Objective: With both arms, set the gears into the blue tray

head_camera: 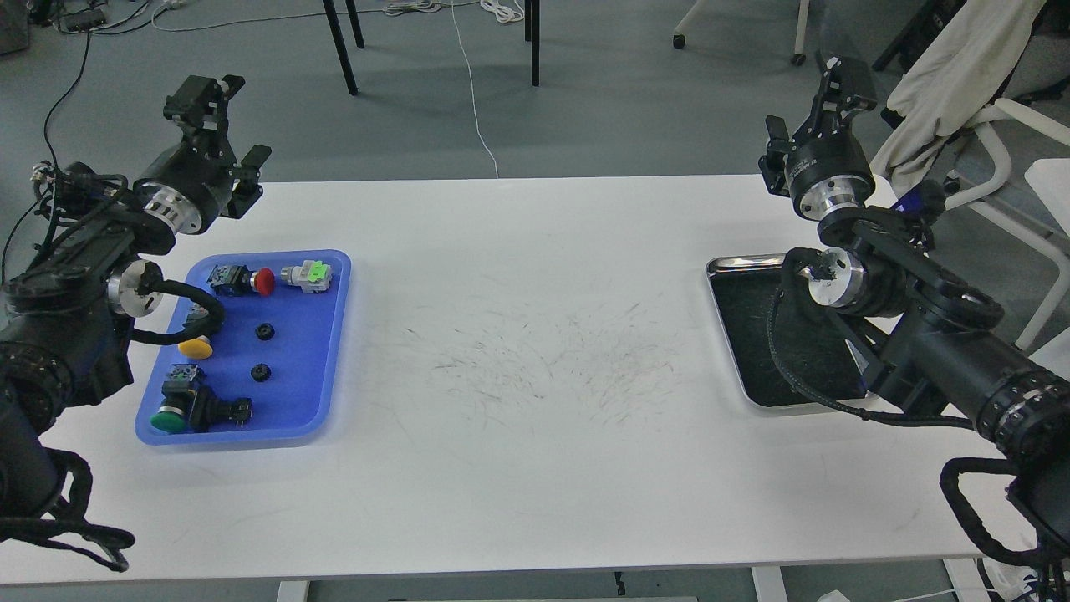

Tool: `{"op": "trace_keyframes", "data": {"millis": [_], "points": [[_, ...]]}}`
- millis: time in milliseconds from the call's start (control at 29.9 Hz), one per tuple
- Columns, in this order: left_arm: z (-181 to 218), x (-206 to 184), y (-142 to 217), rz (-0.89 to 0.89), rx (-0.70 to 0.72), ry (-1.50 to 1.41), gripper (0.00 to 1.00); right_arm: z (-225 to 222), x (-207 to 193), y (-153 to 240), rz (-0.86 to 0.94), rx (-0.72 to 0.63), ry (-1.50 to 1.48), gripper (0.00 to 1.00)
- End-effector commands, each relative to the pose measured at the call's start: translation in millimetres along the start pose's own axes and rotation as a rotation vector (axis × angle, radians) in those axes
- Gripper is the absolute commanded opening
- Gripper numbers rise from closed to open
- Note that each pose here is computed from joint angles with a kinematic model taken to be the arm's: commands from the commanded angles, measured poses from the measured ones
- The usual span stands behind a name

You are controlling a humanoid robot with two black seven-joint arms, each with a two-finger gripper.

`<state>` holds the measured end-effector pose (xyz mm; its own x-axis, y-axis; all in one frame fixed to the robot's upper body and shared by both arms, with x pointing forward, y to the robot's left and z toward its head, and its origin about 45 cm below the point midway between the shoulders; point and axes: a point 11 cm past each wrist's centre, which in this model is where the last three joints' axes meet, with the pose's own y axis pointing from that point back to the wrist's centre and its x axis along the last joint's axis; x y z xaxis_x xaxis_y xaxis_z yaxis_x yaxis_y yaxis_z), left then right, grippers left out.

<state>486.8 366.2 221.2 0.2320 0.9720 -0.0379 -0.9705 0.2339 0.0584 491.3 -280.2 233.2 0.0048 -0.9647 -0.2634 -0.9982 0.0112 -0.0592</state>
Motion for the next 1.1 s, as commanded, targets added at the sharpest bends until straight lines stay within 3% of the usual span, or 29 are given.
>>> {"op": "trace_keyframes", "data": {"millis": [0,67,201,301,402,1071], "points": [[0.6,-10.3,0.5,-0.063,-0.002,0.001,0.99,2.5,2.1,1.4,0.003,-0.005,0.003,0.98],[2.4,-15.2,2.9,-0.09,-0.017,0.039,0.99,2.4,1.6,1.4,0.002,-0.005,0.002,0.98],[5.1,-90.0,1.4,-0.328,-0.034,0.147,0.99,7.0,4.6,4.2,0.007,-0.014,0.004,0.98],[28.5,-120.6,12.0,-0.466,-0.07,0.162,0.99,8.3,4.9,5.0,0.007,-0.017,0.003,0.98],[22.1,-150.1,2.9,-0.477,-0.07,0.106,0.99,9.5,5.2,5.8,0.007,-0.019,0.002,0.98],[2.5,-90.9,-2.8,-0.226,-0.076,0.123,0.99,22.8,-4.7,10.8,0.009,-0.041,-0.028,0.98]]}}
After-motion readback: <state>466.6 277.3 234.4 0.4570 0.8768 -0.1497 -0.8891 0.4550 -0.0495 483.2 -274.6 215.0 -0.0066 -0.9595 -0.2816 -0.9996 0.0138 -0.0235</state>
